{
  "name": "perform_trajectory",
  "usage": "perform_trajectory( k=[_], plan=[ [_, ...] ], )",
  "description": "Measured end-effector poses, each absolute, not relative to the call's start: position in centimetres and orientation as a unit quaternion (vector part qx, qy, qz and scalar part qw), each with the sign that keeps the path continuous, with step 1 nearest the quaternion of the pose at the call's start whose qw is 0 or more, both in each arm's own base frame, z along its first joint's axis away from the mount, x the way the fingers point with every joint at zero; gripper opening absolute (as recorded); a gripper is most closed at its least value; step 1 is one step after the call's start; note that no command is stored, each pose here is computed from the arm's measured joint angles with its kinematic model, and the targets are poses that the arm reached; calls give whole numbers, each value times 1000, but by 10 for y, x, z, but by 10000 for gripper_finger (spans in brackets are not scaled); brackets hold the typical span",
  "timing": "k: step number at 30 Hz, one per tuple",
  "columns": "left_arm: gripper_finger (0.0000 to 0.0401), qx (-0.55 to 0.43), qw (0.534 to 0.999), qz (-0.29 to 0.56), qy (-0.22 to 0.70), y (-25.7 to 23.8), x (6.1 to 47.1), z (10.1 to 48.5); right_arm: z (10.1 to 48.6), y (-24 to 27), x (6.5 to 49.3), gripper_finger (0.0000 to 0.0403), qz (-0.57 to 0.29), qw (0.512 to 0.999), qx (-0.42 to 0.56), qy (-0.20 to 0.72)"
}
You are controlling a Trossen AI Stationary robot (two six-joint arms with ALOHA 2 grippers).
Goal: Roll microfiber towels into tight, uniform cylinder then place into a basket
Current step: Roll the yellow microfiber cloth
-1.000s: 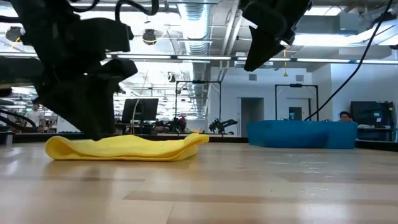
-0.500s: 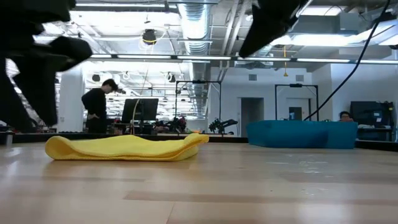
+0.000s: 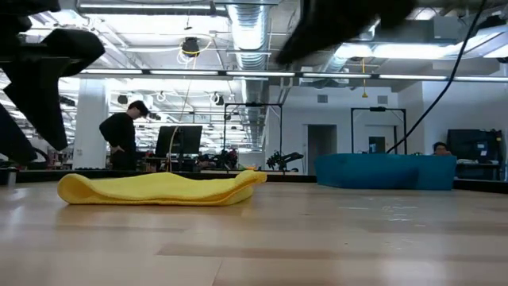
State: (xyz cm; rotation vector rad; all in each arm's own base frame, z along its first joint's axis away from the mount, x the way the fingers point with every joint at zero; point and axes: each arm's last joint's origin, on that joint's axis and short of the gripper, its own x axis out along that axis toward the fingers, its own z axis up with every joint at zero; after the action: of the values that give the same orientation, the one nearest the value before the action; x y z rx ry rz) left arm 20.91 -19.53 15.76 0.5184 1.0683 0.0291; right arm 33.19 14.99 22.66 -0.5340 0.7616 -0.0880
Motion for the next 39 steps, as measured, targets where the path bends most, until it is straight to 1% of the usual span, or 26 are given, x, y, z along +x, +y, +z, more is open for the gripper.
perform_trajectory(
  k=[2, 5, 10, 12, 21, 25, 29, 33, 39],
  plan=[
    [109, 259, 827, 11, 498, -195, 212, 156, 214, 154, 338, 127, -32, 885, -280, 371],
    [109, 279, 816, 5, 507, -195, 217, 146, 208, 158, 340, 127, -22, 882, -292, 369],
    [109, 314, 794, 13, 521, -195, 220, 128, 200, 162, 345, 127, 28, 891, -259, 371],
    [109, 320, 792, 19, 519, -194, 221, 126, 203, 164, 351, 127, 47, 905, -237, 350],
    [109, 319, 787, 29, 527, -188, 225, 123, 186, 160, 361, 127, 83, 901, -221, 365],
    [109, 299, 786, 30, 540, -182, 230, 123, 168, 156, 366, 127, 109, 890, -213, 387],
    [108, 286, 788, 41, 544, -178, 234, 123, 166, 152, 369, 127, 104, 892, -210, 387],
    [86, 285, 786, 48, 546, -174, 236, 123, 166, 148, 371, 127, 99, 891, -208, 390],
    [14, 269, 791, 61, 546, -173, 236, 123, 163, 149, 373, 127, 99, 893, -206, 388]
  ],
)
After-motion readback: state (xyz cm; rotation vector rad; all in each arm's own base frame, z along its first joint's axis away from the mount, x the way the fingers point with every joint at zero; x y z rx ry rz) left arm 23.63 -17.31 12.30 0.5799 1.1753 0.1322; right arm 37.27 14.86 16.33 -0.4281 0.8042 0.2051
